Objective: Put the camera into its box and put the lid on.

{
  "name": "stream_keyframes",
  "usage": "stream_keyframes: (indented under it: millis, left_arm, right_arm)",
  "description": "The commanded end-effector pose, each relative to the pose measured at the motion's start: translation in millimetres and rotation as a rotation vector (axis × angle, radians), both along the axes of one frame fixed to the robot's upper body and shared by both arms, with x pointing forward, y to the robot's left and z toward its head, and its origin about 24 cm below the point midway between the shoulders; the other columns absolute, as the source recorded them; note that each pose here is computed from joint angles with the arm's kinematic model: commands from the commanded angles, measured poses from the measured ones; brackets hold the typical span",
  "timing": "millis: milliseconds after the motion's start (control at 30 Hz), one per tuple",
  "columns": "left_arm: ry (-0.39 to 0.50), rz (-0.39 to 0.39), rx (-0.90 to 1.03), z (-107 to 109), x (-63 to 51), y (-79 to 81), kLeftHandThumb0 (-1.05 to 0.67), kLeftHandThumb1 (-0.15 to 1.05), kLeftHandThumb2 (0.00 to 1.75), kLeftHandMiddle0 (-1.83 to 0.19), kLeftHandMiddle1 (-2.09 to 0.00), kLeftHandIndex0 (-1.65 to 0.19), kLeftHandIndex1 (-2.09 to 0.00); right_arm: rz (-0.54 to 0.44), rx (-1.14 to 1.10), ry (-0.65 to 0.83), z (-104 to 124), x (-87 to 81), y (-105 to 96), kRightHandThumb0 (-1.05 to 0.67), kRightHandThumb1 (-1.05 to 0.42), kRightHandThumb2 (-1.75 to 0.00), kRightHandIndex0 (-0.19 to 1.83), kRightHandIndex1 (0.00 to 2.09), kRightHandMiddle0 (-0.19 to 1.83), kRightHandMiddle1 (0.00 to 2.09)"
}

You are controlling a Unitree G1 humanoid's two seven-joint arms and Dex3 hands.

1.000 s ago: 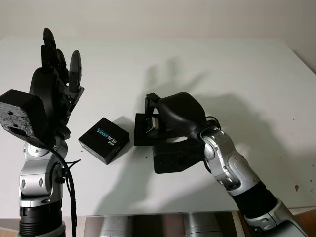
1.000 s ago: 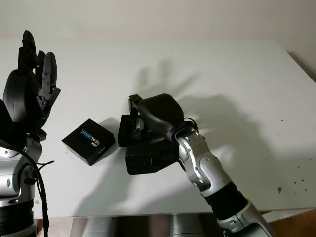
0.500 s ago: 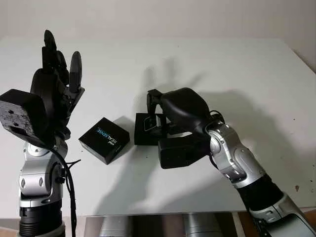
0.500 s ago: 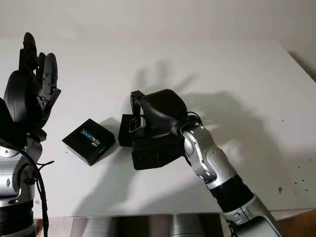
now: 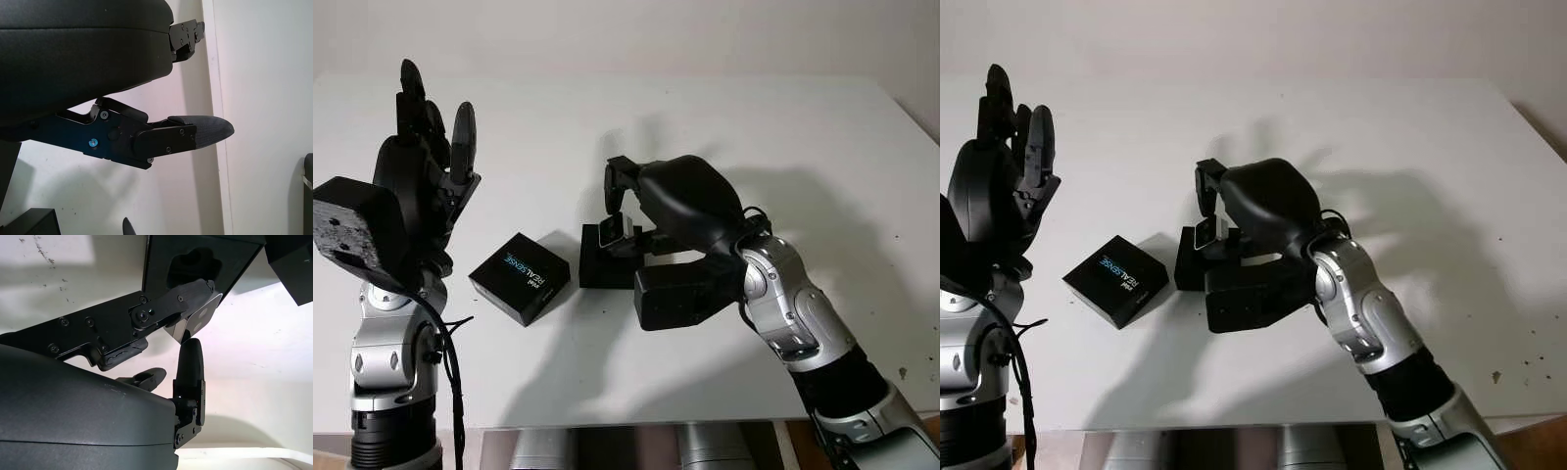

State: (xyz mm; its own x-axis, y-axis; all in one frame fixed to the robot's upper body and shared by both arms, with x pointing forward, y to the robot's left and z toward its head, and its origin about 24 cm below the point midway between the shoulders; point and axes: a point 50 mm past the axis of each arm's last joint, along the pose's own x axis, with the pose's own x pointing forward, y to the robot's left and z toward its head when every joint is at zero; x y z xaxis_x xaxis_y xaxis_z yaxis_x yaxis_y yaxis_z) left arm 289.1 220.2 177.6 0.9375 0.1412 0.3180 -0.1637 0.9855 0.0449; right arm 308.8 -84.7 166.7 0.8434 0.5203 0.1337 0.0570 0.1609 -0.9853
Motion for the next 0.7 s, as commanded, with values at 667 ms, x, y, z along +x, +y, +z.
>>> stream_keyframes:
  millis: [667]
  left_arm:
    - [-0.008,0.004,0.031,5.4,-0.6,1.1,-0.64,1.05,0.52,0.19,0.00,0.19,0.00]
  right_arm:
    - [-0.057,0.208,0.101,-11.1,8.0,-2.5,-0.40,-0.97,-0.05,0.46,0.04,0.33,1.49]
